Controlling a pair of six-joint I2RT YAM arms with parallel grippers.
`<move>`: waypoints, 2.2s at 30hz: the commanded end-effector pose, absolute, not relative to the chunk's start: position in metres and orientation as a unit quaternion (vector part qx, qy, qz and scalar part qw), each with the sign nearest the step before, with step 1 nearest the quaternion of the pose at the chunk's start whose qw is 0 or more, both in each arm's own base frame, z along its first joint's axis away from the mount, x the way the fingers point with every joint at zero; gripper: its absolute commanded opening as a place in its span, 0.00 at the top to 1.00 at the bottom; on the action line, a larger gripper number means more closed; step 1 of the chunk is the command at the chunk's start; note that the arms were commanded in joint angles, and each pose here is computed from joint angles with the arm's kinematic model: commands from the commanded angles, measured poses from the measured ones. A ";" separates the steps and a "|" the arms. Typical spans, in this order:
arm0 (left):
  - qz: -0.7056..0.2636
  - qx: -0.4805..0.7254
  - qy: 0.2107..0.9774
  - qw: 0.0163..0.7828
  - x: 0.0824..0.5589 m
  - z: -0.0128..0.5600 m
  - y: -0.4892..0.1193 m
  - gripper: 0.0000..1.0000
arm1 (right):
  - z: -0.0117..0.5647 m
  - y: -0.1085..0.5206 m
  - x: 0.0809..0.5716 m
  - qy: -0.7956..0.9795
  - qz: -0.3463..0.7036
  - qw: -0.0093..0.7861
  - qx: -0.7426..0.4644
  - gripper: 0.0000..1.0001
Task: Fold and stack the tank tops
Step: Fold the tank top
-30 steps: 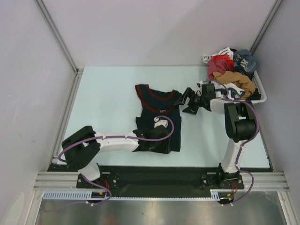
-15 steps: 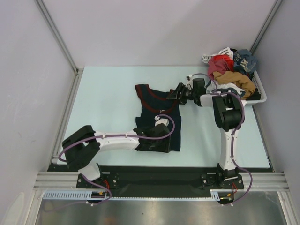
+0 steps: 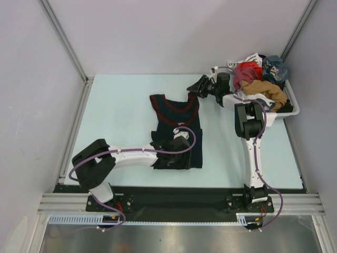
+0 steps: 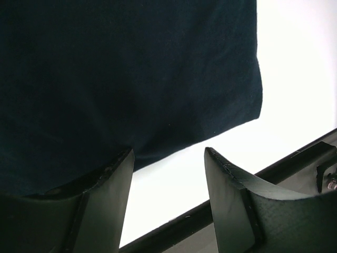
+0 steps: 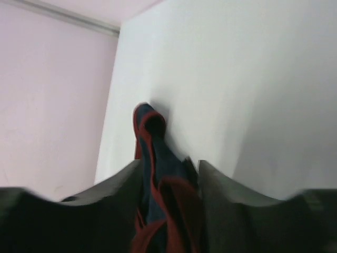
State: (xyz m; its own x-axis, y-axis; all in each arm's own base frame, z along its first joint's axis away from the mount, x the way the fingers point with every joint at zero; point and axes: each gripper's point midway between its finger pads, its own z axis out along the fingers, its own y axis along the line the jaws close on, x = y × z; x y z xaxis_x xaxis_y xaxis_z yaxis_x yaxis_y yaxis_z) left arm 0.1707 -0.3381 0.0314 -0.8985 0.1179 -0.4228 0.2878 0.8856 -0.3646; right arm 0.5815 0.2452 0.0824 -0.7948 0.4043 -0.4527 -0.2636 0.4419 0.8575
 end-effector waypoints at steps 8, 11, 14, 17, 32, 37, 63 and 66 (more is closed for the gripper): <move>-0.203 0.115 0.950 0.206 0.177 0.033 -0.334 0.38 | 0.115 0.240 0.608 0.774 0.523 0.354 0.041 0.59; -0.202 0.115 0.948 0.219 0.184 0.047 -0.330 0.38 | 0.126 0.227 0.608 0.784 0.499 0.368 0.042 0.44; -0.205 0.110 0.942 0.243 0.194 0.071 -0.323 0.36 | 0.138 0.212 0.596 0.796 0.467 0.382 0.040 0.27; -0.204 0.108 0.936 0.267 0.203 0.099 -0.315 0.30 | 0.157 0.193 0.581 0.811 0.412 0.414 0.040 0.23; -0.207 0.063 0.927 0.306 0.212 0.145 -0.253 0.25 | 0.154 0.203 0.507 0.834 0.407 0.370 0.028 0.75; -0.209 0.046 0.926 0.311 0.219 0.144 -0.238 0.25 | 0.114 0.220 0.506 0.845 0.419 0.329 0.050 0.89; -0.158 -0.093 0.910 0.372 0.332 0.147 -0.146 0.23 | 0.103 0.237 0.549 0.844 0.402 0.351 0.050 0.29; -0.153 -0.121 0.907 0.372 0.369 0.140 -0.141 0.22 | 0.114 0.231 0.540 0.851 0.380 0.359 0.039 0.17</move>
State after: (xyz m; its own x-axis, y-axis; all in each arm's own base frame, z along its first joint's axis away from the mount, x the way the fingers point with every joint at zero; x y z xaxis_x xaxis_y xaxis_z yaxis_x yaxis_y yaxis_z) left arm 0.3200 -0.1352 0.1234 -0.7519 -0.3049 -0.5845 -0.1255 0.9366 -0.3271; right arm 0.5437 0.2354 0.0735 -0.7851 0.3694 -0.4972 -0.1388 0.6774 0.7224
